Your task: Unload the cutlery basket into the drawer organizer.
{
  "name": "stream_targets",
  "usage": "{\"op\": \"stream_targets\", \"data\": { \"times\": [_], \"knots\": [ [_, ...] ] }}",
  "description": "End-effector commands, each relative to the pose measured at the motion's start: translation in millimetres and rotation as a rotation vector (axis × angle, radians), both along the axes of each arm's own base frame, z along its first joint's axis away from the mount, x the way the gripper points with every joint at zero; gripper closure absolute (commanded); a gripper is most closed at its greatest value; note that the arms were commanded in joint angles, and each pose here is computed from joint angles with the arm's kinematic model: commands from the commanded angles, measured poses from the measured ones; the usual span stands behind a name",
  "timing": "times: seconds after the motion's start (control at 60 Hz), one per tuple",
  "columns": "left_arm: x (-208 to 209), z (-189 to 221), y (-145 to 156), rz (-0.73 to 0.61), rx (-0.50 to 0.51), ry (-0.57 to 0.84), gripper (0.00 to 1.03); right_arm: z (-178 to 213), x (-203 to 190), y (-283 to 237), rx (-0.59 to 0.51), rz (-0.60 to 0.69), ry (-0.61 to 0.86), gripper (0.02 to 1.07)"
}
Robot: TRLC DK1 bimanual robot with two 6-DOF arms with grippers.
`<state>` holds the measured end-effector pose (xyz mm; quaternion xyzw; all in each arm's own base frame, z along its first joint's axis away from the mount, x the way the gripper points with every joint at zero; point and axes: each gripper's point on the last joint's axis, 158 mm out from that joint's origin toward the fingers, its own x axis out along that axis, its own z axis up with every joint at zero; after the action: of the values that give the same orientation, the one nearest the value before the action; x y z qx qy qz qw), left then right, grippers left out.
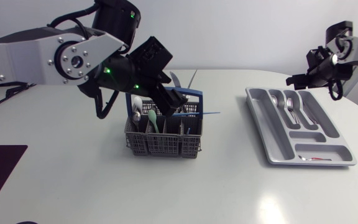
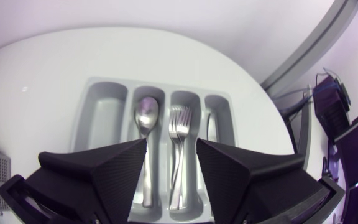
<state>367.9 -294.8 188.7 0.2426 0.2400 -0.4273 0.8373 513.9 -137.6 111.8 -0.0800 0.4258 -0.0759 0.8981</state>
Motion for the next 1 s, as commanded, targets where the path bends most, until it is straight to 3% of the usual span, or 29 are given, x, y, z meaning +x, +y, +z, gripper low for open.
{"op": "stream_targets", "data": {
  "times": [0.0,0.267,0.683,0.983],
  "knots": [
    [-10.0,-9.4,1.0,-0.029,0.035,-0.007,0.07,7.6,-26.7,28.9,-0.020,0.125,-0.021,0.41],
    [-32.5,-56.0,-3.6,-0.134,0.204,-0.105,0.11,5.9,-87.1,72.7,0.042,0.286,-0.067,0.41],
    [-37.2,-77.6,-2.8,-0.183,0.234,-0.147,0.12,-11.3,-146.1,111.6,0.040,0.375,-0.084,0.41],
    [-61.1,-86.7,-42.8,-0.288,0.228,-0.151,0.12,-25.7,-156.0,122.2,0.047,0.393,-0.076,0.41]
  ]
}}
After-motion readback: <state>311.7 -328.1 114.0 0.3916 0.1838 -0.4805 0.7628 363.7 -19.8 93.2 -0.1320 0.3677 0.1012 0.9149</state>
